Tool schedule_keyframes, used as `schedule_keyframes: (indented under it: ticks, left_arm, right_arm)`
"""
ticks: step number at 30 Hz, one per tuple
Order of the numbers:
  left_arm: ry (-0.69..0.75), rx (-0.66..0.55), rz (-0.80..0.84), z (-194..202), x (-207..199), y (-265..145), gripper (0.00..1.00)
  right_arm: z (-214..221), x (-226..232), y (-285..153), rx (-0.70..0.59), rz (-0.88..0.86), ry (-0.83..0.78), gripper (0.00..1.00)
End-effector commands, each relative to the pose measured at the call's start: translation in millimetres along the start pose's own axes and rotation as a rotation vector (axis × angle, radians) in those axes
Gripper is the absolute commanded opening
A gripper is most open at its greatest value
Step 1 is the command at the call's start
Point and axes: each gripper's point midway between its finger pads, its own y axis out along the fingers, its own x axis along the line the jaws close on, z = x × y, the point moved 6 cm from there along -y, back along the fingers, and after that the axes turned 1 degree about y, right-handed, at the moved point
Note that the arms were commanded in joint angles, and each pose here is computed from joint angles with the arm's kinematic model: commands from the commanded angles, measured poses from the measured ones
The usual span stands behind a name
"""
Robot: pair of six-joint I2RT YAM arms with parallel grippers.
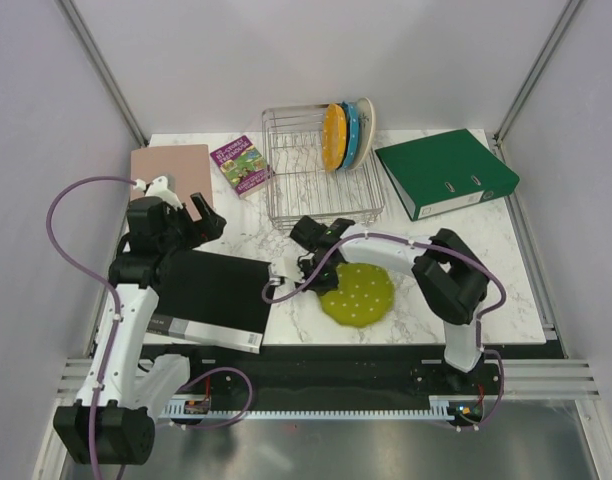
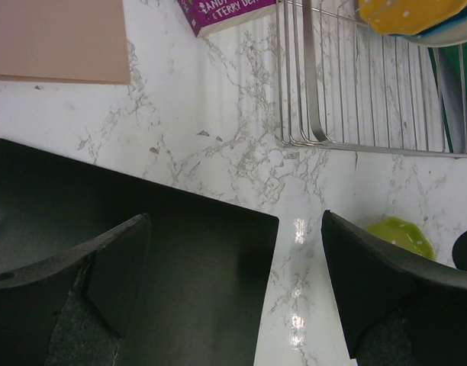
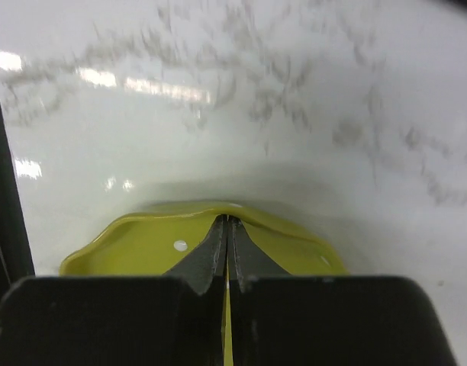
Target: Load the plates into the dish rack
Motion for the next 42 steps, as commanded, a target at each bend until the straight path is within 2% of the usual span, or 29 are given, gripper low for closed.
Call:
schedule_keyframes:
  ticks: [1,5,8,9,10,12,13,14,16,18,19,23,27,30,33,42]
  left_arm:
    - [-0.013,-0.051,-0.069,-7,4,-20,1.00]
    - [0.004,-0.077,-0.049,-13,-1,-34,1.00]
    - [0.004,-0.038,0.061,-5,-13,-35,0.99]
    - [-0.010,0.013,0.104,8,-14,-29,0.97]
    - [-0.032,0.092,0.211,20,-24,-25,0.96]
    - [-0.109,0.214,0.310,46,-28,-13,0.91]
    - [-0.148,0.318,0.421,61,-38,-10,0.89]
    - [-0.179,0.385,0.439,81,-37,-5,0.87]
    - [-0.187,0.418,0.493,96,-46,0,0.87]
    - [-0.177,0.475,0.474,116,-43,7,0.87]
    - [-0.160,0.485,0.496,120,-47,10,0.85]
    - [-0.154,0.561,0.542,134,-58,27,0.79]
    - [-0.119,0.604,0.565,141,-73,43,0.74]
    - [-0.083,0.662,0.597,159,-92,50,0.66]
    - [-0.106,0.665,0.577,175,-98,63,0.57]
    - [-0.126,0.704,0.462,196,-106,98,0.58]
  right_arm:
    - [-57,-1,10,-0.129,-0.001,-0.006,0.03]
    - [-55,-5,-9,-0.118,0.110,0.037,0.06]
    - [-39,-8,-49,-0.181,0.213,0.188,0.21]
    - [-37,-5,-69,-0.230,0.242,0.270,0.33]
    - [-33,-6,-79,-0.258,0.250,0.325,0.36]
    - [-13,-11,-100,-0.319,0.263,0.470,0.41]
    - [-5,-11,-103,-0.343,0.251,0.578,0.42]
    - [15,-15,-103,-0.369,0.220,0.688,0.45]
    - [33,-15,-109,-0.417,0.204,0.847,0.45]
    - [67,-15,-108,-0.469,0.177,1.007,0.47]
    - [86,-20,-112,-0.506,0.177,1.136,0.47]
    - [130,-6,-102,-0.581,0.091,1.353,0.47]
    - [149,6,-97,-0.615,0.058,1.423,0.47]
    - [158,16,-86,-0.614,0.033,1.452,0.47]
    - [159,22,-77,-0.624,0.006,1.458,0.49]
    - [163,16,-52,-0.636,-0.076,1.532,0.51]
